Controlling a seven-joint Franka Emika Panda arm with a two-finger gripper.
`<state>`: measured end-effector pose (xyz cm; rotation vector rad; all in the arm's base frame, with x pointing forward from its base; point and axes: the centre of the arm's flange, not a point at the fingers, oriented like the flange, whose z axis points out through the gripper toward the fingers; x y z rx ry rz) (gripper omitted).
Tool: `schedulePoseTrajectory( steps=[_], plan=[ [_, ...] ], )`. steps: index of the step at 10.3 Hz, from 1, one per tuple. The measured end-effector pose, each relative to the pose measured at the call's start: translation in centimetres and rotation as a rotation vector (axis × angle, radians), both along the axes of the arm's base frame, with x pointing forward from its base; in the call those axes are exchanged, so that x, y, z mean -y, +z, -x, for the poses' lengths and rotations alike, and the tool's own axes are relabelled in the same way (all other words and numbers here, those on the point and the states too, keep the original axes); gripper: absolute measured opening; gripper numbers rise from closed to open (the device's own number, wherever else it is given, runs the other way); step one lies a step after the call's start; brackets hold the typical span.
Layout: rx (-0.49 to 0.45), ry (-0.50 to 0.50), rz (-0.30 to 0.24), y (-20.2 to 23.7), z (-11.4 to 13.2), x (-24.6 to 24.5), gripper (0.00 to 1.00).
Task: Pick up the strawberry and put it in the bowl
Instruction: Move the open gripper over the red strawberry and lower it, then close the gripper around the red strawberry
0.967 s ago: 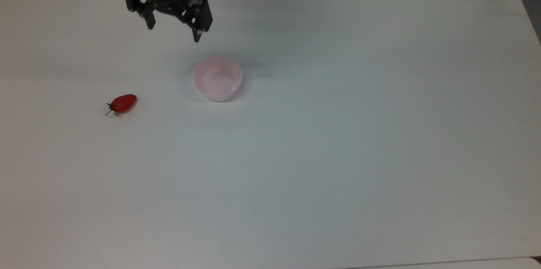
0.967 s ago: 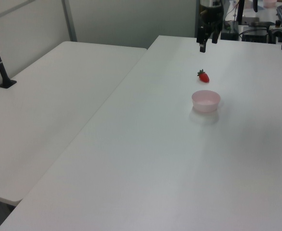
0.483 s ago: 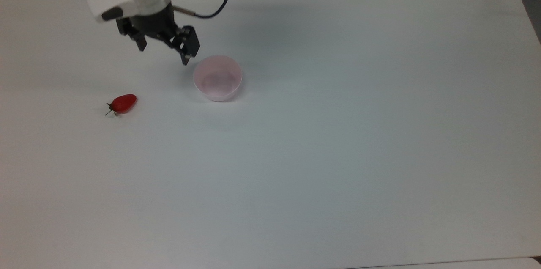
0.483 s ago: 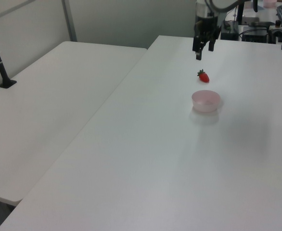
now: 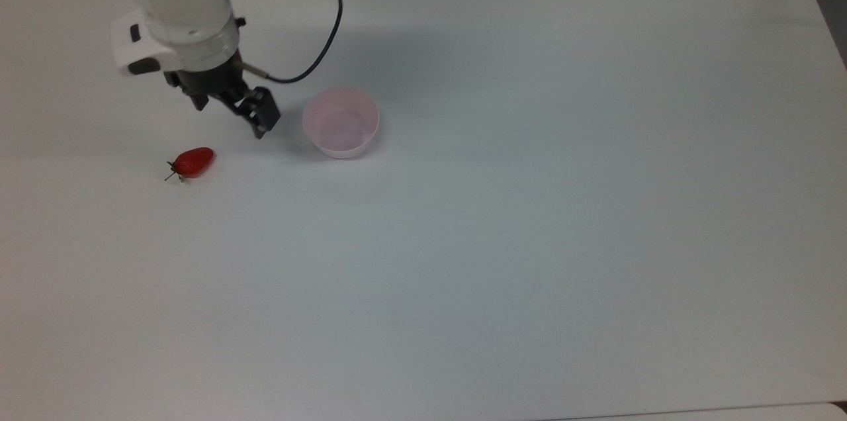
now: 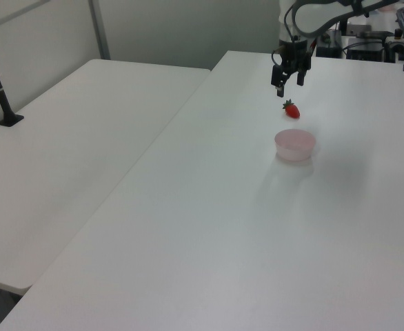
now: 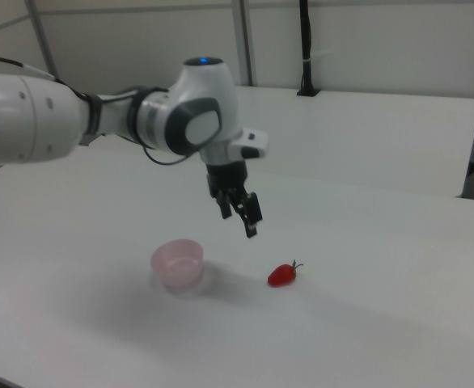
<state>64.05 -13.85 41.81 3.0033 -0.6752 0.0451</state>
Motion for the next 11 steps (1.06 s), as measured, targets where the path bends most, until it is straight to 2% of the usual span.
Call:
schedulePoseTrajectory(
  steps=[3,8,10,11],
  plan=[
    [-0.006,-0.078,0.002,-2.8,-0.4,2.8,1.0],
    [-0.006,-0.145,0.008,-6.1,-0.5,7.5,0.96],
    [-0.002,-0.149,0.011,-8.0,-0.8,8.0,0.89],
    [0.008,-0.148,0.014,-8.9,-1.2,8.0,0.83]
  ],
)
